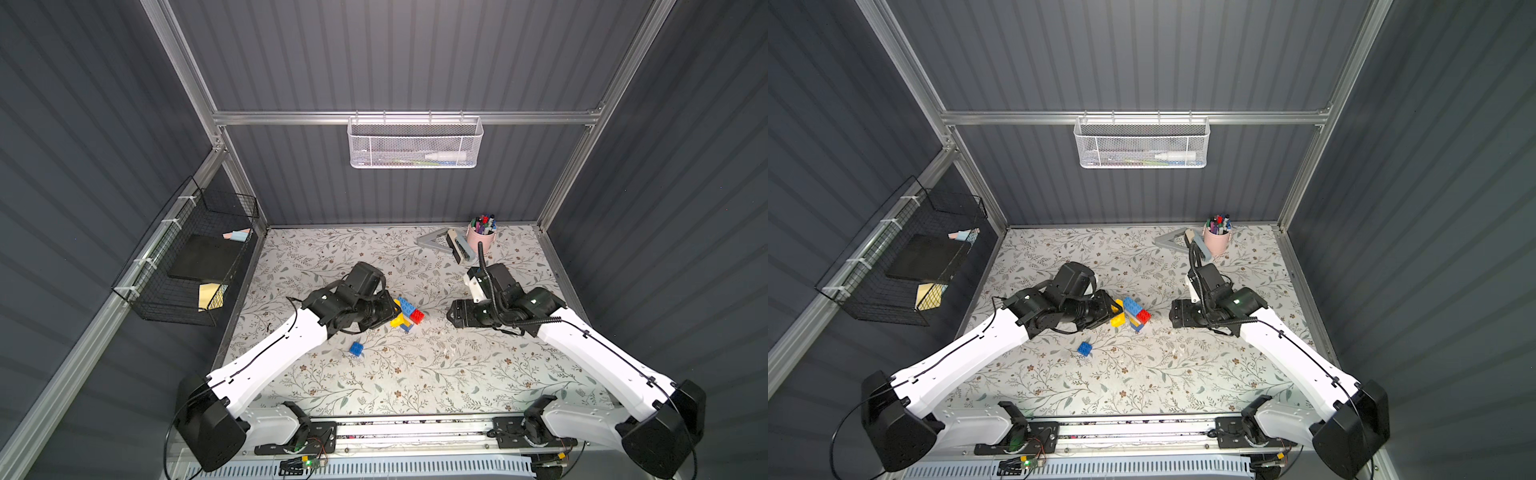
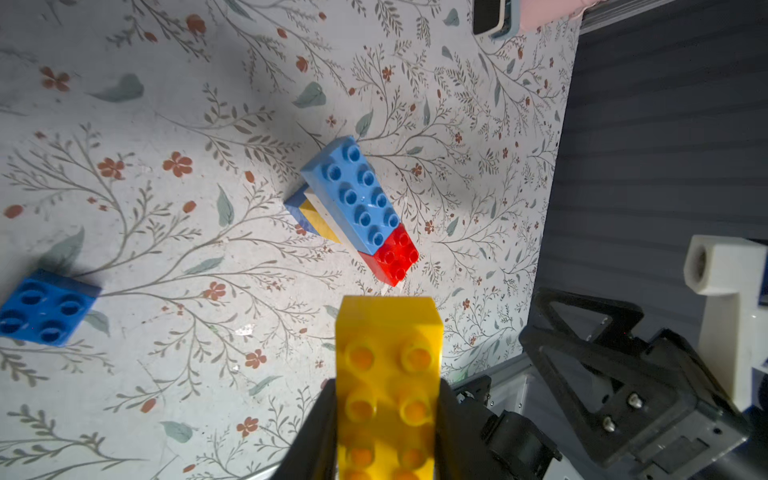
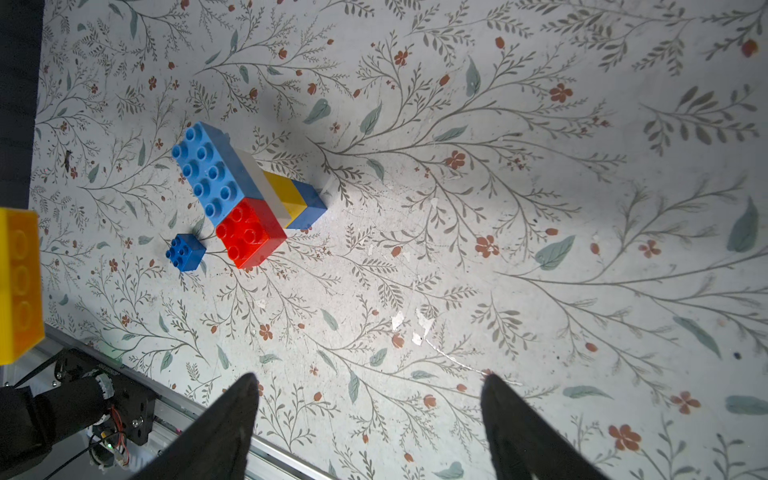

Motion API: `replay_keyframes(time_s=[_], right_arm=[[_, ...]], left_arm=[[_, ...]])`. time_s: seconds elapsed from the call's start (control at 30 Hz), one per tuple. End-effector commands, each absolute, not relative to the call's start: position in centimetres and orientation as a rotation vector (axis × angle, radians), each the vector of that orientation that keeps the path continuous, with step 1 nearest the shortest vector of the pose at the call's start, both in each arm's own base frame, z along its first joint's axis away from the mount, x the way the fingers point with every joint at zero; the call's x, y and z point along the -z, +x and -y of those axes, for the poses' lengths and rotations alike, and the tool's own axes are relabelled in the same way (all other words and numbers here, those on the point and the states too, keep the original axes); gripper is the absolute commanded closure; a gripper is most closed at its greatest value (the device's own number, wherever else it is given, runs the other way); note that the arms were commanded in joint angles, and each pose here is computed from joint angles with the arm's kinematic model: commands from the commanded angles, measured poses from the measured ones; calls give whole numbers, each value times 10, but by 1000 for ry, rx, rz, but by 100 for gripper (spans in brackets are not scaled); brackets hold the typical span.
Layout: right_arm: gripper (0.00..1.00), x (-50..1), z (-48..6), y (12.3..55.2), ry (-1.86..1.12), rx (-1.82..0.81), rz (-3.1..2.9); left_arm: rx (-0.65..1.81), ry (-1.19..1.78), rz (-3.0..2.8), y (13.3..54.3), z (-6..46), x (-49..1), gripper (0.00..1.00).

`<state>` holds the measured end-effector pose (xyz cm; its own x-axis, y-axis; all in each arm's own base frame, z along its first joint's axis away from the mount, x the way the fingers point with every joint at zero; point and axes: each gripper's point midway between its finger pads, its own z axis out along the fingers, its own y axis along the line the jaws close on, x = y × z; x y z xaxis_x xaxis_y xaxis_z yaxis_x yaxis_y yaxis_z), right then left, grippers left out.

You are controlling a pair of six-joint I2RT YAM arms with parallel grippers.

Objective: Assemble a spoon with lego
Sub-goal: Place the lego brick at the center of the board.

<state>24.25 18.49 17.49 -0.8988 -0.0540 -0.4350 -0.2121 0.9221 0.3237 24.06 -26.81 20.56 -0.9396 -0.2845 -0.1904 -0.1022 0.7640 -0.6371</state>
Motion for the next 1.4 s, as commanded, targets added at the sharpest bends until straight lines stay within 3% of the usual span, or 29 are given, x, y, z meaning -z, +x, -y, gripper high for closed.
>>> replay_keyframes(time_s=[0.0, 0.2, 0.47, 0.8, 0.9, 0.97, 1.07, 1.17, 1.37], right_arm=[[16, -165, -168, 243, -94, -474, -2682], [16, -155, -141, 241, 75, -512, -2686], [17, -159, -162, 215, -40, -693, -2720], [17, -163, -196, 187, -252, -602, -2746], [18, -158, -201, 179, -272, -604, -2758], [17, -155, -203, 174, -286, -600, -2768], [17, -153, -205, 168, -312, -593, -2774], [18, -151, -210, 159, -348, -588, -2790], [18, -138, -242, 124, -462, -581, -2818]], left_arm=[[1023, -302, -2649, 242, 285, -226, 84], [973, -142, -2713, 212, 310, -218, 84], [816, -182, -2923, 145, 265, -111, 83], [714, -166, -3006, 141, 264, -50, 80], [669, -150, -3024, 143, 265, -39, 66], [623, -142, -3036, 144, 263, -33, 43], [601, -136, -3045, 144, 263, -30, 25], [609, -137, -3020, 148, 263, -39, 13], [508, -227, -2862, 157, 219, -89, 1]])
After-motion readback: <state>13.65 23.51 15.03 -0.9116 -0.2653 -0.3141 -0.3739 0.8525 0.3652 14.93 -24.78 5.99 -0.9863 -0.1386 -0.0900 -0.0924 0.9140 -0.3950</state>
